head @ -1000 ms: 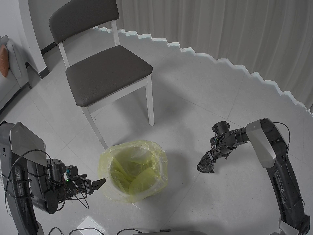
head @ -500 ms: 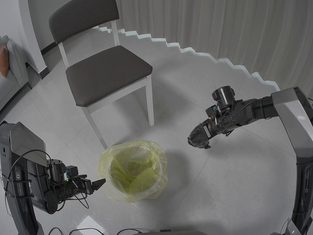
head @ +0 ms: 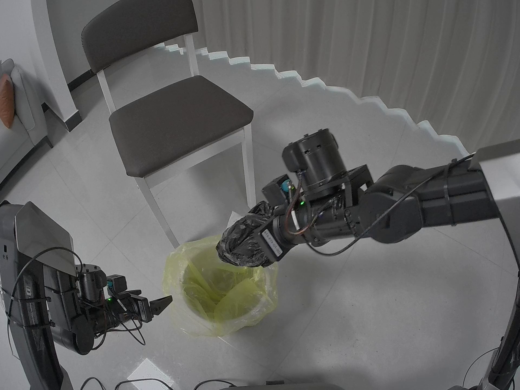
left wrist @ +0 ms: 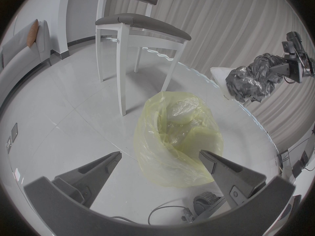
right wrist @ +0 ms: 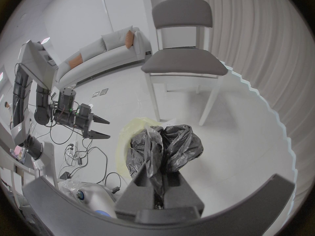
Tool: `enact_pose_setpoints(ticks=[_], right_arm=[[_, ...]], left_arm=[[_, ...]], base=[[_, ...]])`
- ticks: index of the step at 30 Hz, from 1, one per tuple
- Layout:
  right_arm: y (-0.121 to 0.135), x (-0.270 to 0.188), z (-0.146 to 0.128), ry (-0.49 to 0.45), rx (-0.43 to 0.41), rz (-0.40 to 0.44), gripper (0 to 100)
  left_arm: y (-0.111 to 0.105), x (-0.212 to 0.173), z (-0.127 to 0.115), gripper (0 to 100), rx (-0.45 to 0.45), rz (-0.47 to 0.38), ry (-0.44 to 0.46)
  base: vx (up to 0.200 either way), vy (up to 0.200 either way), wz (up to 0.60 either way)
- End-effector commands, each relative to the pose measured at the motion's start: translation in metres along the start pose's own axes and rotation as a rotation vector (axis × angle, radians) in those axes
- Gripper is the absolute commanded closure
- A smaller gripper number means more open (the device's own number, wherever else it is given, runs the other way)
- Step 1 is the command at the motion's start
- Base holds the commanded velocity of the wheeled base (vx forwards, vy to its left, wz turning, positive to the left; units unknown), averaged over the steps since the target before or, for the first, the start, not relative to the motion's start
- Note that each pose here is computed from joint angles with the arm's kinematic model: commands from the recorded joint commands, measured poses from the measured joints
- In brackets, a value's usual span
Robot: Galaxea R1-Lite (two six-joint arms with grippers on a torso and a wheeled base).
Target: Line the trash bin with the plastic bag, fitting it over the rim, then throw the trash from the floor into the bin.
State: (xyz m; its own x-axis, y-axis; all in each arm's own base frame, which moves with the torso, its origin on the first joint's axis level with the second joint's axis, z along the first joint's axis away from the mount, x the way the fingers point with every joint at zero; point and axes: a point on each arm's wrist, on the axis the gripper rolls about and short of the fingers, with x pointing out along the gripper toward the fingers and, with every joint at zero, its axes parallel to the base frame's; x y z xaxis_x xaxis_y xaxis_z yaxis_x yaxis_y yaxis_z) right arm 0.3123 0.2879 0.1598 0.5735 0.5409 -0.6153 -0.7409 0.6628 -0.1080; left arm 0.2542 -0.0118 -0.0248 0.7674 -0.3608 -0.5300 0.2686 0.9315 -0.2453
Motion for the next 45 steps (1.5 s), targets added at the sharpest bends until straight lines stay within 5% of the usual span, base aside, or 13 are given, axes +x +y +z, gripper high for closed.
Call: enact_pose_setpoints(ticks=[1,13,26,27,45], right_arm=[[0.028,0.042,-0.018,0.040,-0.034,0.056,100],[0.053,0.113,-0.046,0.100,-0.057,0.098,100],[0.034,0.147,-0.055,0.086,-0.033,0.064,100],[0.029,0.149,-0.058,0.091,-0.032,0.057,0],[0.027,0.149,-0.051,0.060,-0.013,0.048,0]], left_arm=[[0.001,-0.001,0.001,0,0.001,0.005,-0.016],[0.001,-0.002,0.002,0,0.001,0.006,-0.019],[0.003,-0.003,0.003,0,-0.003,0.013,-0.024],[0.003,-0.003,0.003,0,-0.003,0.013,-0.024],[0.003,0.005,0.007,0,-0.012,0.003,-0.044]], base=[[0.000,0.000,0.00],[0.000,0.000,0.00],[0.000,0.000,0.00],[0.000,0.000,0.00],[0.000,0.000,0.00]])
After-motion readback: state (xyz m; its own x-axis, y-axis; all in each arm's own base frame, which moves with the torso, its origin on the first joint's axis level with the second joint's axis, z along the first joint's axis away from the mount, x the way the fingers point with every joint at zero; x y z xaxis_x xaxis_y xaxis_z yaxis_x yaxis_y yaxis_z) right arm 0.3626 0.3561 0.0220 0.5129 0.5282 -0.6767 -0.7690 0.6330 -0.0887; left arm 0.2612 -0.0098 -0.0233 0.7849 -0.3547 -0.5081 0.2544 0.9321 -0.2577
